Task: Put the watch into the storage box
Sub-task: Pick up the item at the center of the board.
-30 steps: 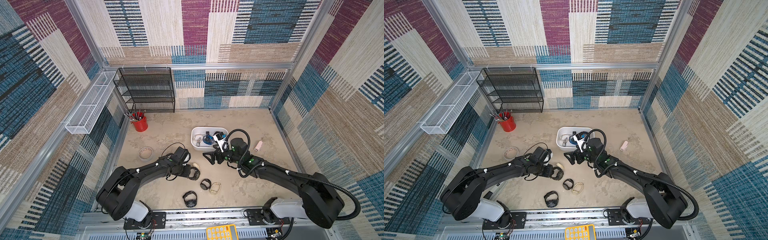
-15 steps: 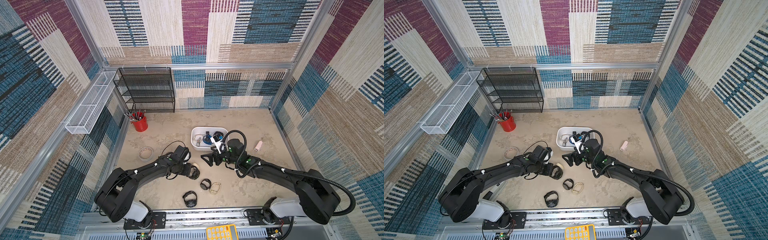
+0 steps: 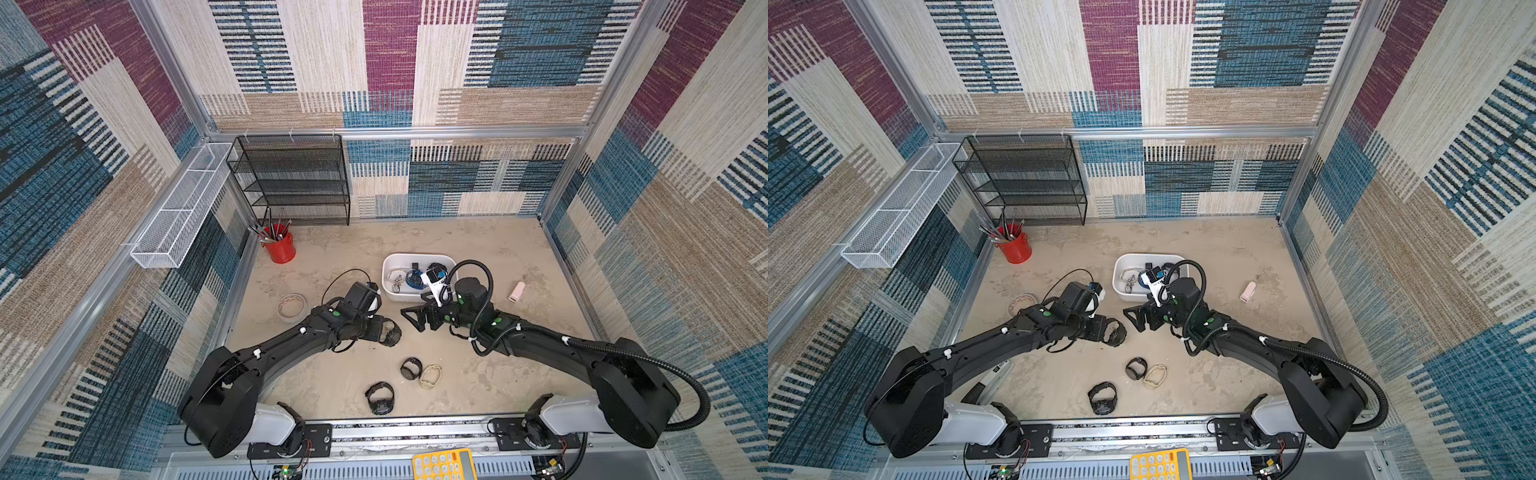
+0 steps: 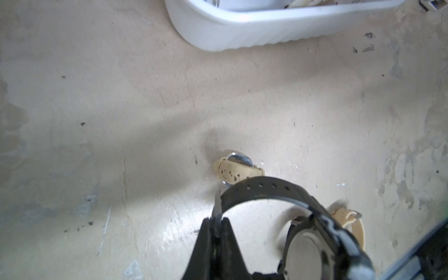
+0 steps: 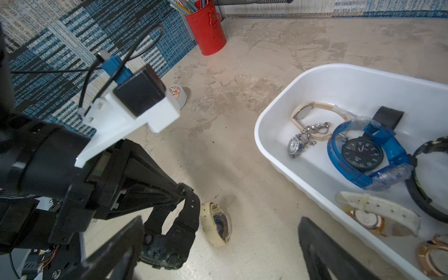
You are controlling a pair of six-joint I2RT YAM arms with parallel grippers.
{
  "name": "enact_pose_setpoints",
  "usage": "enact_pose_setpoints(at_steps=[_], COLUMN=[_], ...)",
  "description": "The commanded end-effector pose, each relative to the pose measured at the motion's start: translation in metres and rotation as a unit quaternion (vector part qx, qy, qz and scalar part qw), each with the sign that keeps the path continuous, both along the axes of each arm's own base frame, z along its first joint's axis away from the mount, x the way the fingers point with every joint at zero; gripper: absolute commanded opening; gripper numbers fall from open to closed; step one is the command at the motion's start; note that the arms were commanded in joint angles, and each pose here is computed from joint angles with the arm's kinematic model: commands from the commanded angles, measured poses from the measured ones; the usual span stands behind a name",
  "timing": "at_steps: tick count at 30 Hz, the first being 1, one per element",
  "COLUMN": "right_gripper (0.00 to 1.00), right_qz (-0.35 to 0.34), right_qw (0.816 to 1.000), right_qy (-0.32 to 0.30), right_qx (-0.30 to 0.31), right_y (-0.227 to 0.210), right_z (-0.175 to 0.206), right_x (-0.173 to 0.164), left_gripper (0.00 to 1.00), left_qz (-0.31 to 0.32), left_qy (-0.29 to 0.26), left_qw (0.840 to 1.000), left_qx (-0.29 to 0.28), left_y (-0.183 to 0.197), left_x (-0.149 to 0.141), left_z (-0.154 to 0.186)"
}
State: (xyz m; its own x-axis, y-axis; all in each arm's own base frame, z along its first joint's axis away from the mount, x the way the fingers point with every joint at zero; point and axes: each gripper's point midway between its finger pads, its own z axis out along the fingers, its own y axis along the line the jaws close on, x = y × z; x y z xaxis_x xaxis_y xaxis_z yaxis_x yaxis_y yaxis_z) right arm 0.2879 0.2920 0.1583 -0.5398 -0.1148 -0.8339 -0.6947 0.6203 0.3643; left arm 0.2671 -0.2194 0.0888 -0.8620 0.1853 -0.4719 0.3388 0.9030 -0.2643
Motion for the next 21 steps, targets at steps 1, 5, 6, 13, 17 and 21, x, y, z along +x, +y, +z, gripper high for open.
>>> enact_pose_setpoints(at_steps=[1, 5, 6, 13, 17, 21], right_gripper=[1.00, 1.00, 1.00, 1.00, 0.99, 1.00], right_qz=[-0.007, -0.016, -0.018, -0.053, -0.075, -0.093], right_qw=[1.000, 1.000, 1.000, 0.998, 0.997, 0.995], right_qy=[-0.009, -0.006, -0.006, -0.006, -0.016, -0.017], right_qx=[0.011, 0.010, 0.010, 0.019, 0.029, 0.030], right_y=[0.000, -0.002, -0.003, -0.013, -0.020, -0.026], right_z=[0.006, 0.006, 0.006, 0.010, 0.015, 0.017], right_x=[0.002, 0.003, 0.003, 0.006, 0.007, 0.009], left_gripper=[0.00, 0.00, 0.00, 0.00, 0.00, 0.00], left_qz=[-0.012, -0.017, -0.019, -0.023, -0.022, -0.025], left_qy=[-0.026, -0.045, -0.051, -0.086, -0.110, -0.139], left_qw=[1.000, 0.999, 0.999, 0.996, 0.993, 0.989], left_qx=[0.007, 0.002, 0.001, 0.009, 0.032, 0.048], left_y=[-0.003, -0.012, -0.015, -0.027, -0.028, -0.032], left_x=[0.010, 0.023, 0.028, 0.055, 0.072, 0.090], left_z=[0.009, 0.018, 0.021, 0.034, 0.038, 0.049])
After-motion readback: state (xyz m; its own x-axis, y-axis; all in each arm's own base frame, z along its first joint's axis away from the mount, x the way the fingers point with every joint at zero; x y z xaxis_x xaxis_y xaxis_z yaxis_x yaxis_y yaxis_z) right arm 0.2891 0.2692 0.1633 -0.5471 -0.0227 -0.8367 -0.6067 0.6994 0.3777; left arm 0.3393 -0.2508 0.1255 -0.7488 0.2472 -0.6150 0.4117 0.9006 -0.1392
